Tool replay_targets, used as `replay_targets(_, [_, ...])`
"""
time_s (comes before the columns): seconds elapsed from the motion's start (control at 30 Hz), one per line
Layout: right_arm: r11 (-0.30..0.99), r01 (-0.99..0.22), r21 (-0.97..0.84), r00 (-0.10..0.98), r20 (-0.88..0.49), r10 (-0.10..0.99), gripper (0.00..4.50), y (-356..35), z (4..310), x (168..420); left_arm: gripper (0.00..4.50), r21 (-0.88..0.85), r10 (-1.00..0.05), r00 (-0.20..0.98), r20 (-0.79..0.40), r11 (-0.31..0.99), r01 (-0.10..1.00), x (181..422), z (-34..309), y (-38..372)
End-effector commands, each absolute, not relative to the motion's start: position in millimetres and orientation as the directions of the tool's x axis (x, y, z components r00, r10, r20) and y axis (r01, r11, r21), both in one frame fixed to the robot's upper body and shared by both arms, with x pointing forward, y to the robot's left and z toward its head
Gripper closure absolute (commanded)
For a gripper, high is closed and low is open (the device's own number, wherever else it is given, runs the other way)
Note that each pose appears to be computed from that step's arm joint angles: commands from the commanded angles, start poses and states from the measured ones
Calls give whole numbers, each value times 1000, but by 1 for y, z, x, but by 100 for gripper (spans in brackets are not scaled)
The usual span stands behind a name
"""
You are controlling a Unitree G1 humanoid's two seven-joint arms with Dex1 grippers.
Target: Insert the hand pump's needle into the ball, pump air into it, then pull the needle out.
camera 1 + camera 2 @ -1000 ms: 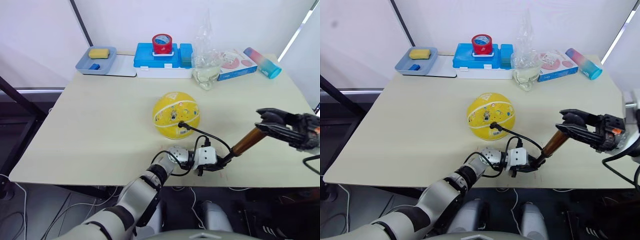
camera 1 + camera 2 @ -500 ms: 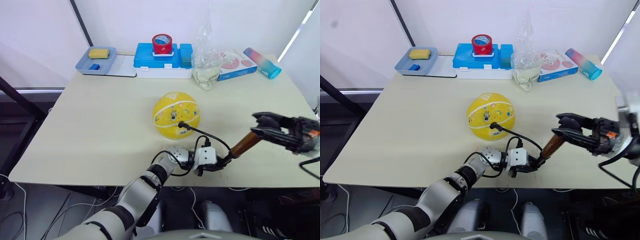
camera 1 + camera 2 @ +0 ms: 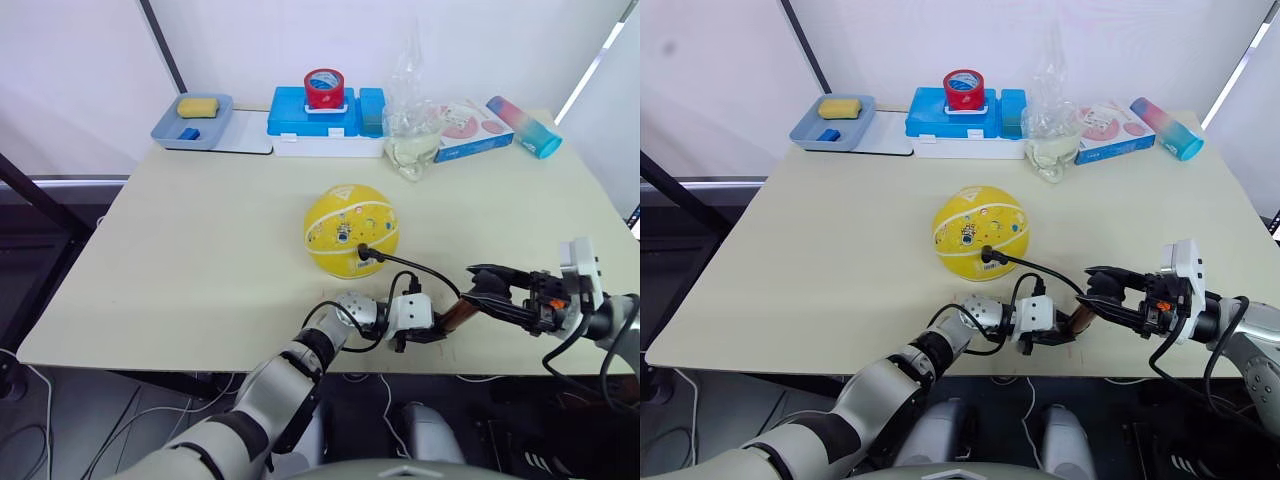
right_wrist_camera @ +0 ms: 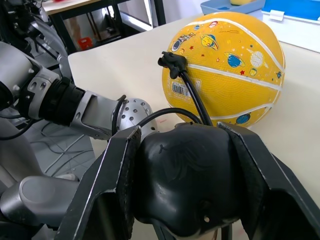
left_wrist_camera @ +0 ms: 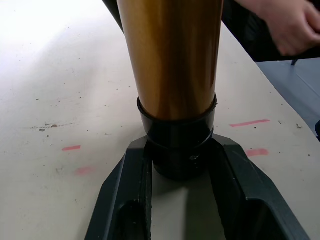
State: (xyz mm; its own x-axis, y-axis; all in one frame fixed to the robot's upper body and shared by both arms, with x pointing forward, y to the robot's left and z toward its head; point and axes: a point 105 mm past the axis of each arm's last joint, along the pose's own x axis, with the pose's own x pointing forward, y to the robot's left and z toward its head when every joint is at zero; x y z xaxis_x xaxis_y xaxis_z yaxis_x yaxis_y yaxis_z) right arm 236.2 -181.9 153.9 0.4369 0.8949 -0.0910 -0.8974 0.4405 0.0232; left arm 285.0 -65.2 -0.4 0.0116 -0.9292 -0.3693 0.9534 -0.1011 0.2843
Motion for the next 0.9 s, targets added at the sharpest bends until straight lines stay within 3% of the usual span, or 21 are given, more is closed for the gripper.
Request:
replay_targets(0.03, [471,-882,8,470,-39,882,258,-194,177,236,336,213,-888,-46,-458,-160,964,270,-26,-55])
replay_targets(0.3, [471,-882,-22,469,63,881,258,-208,244,228,336,208,-886,-53,-460,-166,964,268,-28,-56])
replay_targets(0.53, [459,-888,-25,456,72,887,258,-213,275,219,336,204,-883,-57,-467,-170,964,266,-30,-55])
replay_targets(0.73, [453,-891,-24,451,73,890,258,-207,282,219,336,200,-883,-55,-467,-166,966,266,-31,-54])
replay_targets(0.9, [458,-889,2,458,-51,888,258,-198,240,226,336,197,-883,-55,-466,-165,966,265,-32,-54])
